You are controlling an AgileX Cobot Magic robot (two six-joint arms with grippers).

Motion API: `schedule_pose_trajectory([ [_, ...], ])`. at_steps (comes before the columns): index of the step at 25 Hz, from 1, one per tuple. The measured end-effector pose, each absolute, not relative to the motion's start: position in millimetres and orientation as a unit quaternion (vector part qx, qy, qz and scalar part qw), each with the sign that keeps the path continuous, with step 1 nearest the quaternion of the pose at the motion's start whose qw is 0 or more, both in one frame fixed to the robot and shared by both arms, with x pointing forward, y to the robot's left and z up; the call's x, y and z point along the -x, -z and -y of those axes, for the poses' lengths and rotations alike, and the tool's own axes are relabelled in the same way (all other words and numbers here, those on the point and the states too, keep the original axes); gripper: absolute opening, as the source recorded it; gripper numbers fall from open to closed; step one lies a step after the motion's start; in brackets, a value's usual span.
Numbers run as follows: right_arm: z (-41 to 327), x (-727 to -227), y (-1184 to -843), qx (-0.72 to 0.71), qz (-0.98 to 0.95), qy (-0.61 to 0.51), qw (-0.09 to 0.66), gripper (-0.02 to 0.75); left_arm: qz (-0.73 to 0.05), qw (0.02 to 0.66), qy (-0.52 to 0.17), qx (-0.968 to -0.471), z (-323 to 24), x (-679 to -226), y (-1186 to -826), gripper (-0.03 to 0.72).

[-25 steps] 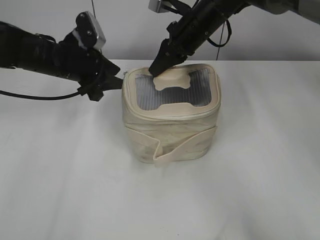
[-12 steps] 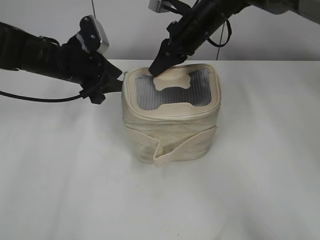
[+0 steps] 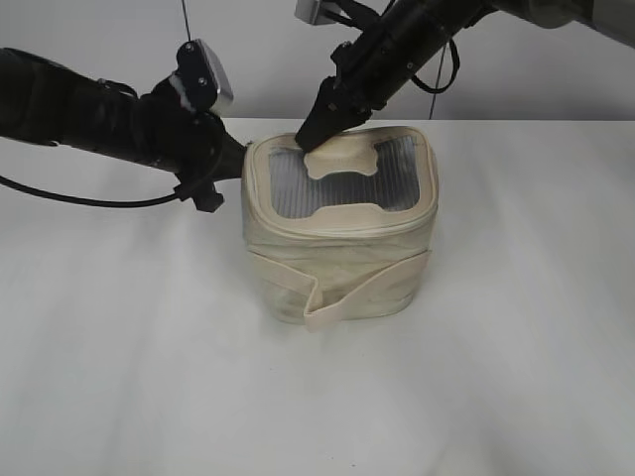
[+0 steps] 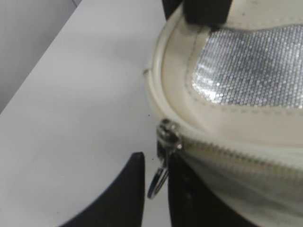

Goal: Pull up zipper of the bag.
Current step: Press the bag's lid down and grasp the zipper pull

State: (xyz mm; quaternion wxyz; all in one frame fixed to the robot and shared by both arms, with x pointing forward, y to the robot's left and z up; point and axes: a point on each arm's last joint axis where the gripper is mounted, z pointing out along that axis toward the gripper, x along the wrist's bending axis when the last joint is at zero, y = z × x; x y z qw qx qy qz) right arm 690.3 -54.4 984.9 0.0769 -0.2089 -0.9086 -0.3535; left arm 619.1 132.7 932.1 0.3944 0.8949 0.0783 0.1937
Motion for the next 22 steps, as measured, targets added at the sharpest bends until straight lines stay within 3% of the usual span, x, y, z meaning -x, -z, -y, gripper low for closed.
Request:
schedule_pose_trajectory([
  [2,54.4,-690.3,-984.9,0.209,0.909,0.353,0.077,0.042,-0.077,0.401,-0.195,-0.892,-130.7,-620.4,-935.2,0.041],
  [4,54.4,-690.3,-984.9,0.209,0.909,0.353,0.077,0.042,-0.073,0.398,-0.197,-0.893,-130.6,-620.8,-935.5,0.02],
  [12,54.4,-690.4,-984.2,0.23,0.904,0.351,0.085,0.042,-0.129,0.349,-0.165,-0.913,-140.5,-612.1,-945.7,0.011],
  [22,53.3,-690.0,-984.9,0.249,0.897,0.354,0.096,0.041,-0.174,0.337,-0.153,-0.913,-157.2,-555.4,-972.2,0.01],
])
